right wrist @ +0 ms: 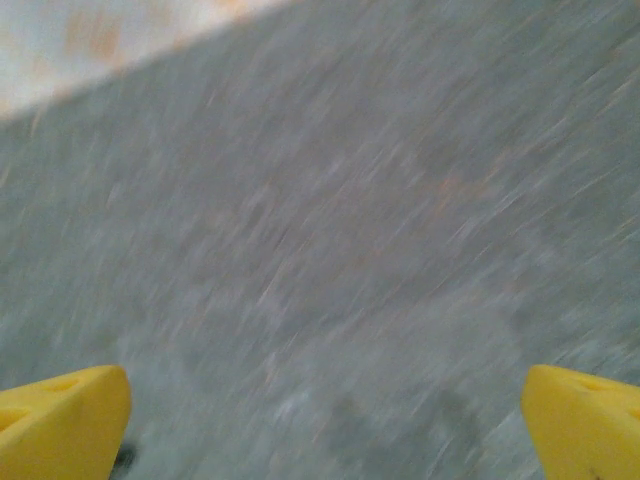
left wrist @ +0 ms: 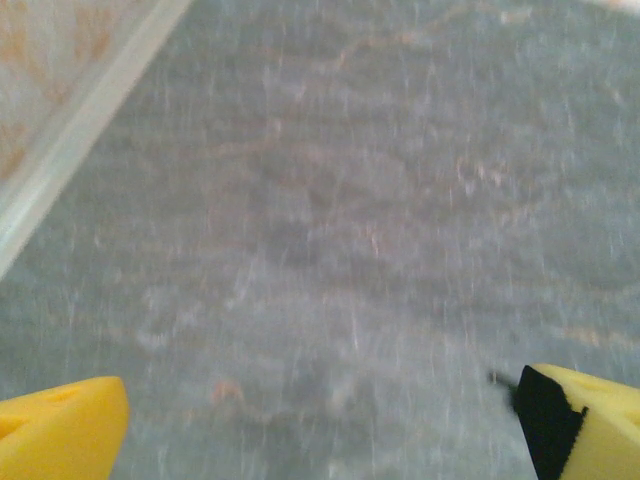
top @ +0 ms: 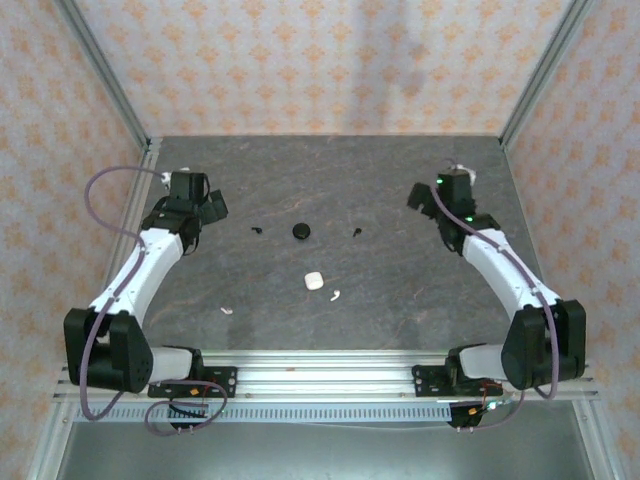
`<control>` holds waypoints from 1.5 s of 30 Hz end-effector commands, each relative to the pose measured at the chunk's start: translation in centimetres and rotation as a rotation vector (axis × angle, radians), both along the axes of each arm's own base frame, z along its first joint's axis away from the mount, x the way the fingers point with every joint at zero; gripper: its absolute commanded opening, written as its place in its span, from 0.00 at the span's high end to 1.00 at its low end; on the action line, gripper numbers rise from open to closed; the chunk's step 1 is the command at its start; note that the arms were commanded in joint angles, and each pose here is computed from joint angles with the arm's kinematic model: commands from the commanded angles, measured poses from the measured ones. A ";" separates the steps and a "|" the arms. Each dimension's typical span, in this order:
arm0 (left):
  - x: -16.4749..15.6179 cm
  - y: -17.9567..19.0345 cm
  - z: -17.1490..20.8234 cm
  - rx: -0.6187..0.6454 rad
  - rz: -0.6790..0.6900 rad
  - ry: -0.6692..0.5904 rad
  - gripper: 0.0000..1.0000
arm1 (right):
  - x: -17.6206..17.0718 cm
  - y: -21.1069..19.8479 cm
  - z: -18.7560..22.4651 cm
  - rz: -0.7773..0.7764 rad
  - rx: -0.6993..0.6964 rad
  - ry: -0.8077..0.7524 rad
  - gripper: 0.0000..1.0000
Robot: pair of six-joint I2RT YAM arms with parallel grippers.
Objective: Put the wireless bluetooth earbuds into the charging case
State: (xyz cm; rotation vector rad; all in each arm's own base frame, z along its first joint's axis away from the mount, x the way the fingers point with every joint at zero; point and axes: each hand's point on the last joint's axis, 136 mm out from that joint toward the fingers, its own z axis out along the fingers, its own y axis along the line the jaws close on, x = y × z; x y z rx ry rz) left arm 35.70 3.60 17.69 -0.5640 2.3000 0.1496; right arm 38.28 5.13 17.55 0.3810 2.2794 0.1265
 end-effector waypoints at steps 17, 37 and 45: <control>-9.0 -13.4 -5.2 -0.309 -0.346 0.141 0.02 | -10.9 25.7 -9.5 0.550 -0.099 0.511 0.15; -9.2 -13.7 -6.0 -0.301 -0.322 0.164 0.02 | -11.7 27.3 -11.9 0.586 -0.098 0.637 0.29; -9.3 -13.5 -6.4 -0.286 -0.326 0.176 0.02 | -11.9 28.0 -13.5 0.593 -0.102 0.689 0.28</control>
